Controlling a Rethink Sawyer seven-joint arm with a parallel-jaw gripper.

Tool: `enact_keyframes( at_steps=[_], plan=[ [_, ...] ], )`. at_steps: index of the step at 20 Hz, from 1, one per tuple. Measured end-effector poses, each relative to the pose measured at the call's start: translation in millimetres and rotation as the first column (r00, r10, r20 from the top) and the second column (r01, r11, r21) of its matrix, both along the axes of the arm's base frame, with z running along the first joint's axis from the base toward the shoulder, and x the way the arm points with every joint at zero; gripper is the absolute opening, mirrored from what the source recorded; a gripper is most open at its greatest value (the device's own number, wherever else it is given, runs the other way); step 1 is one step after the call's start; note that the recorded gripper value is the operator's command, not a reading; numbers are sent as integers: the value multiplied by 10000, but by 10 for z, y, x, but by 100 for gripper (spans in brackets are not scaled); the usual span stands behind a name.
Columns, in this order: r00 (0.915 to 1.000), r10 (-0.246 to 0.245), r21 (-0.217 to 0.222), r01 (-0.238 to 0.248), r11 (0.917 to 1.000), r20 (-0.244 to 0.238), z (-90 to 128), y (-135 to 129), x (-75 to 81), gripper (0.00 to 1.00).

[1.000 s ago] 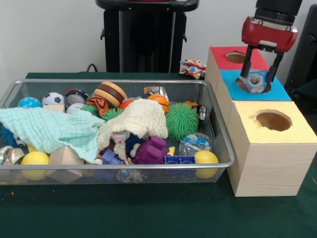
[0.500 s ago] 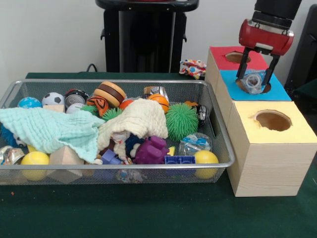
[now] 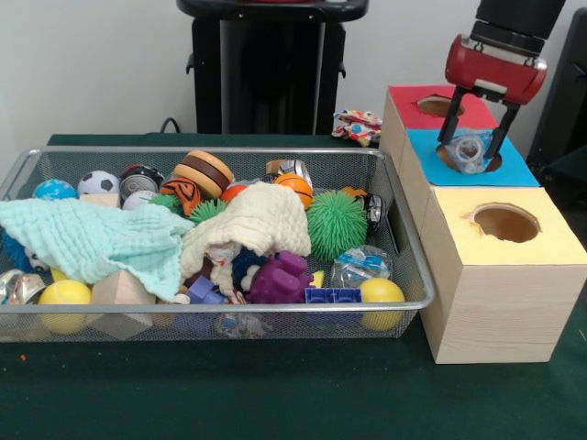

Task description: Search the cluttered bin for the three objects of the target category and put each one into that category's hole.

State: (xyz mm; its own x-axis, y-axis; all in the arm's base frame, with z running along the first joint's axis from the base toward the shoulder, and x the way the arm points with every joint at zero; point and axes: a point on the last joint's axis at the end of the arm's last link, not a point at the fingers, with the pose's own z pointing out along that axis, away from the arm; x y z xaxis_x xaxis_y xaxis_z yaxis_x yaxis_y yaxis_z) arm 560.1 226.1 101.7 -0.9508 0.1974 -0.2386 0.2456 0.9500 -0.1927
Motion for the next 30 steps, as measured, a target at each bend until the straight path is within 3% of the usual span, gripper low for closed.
enact_keyframes(
  at_steps=[7, 21, 30],
  plan=[
    [9994, -347, -525, 352, 9980, 94, -4, 65, -16, 100],
    [9900, -1246, -1327, 1326, 9823, 666, -25, 167, -75, 100],
    [9879, -1108, -2427, 1345, 9607, 1088, -19, 26, -120, 100]
  ],
)
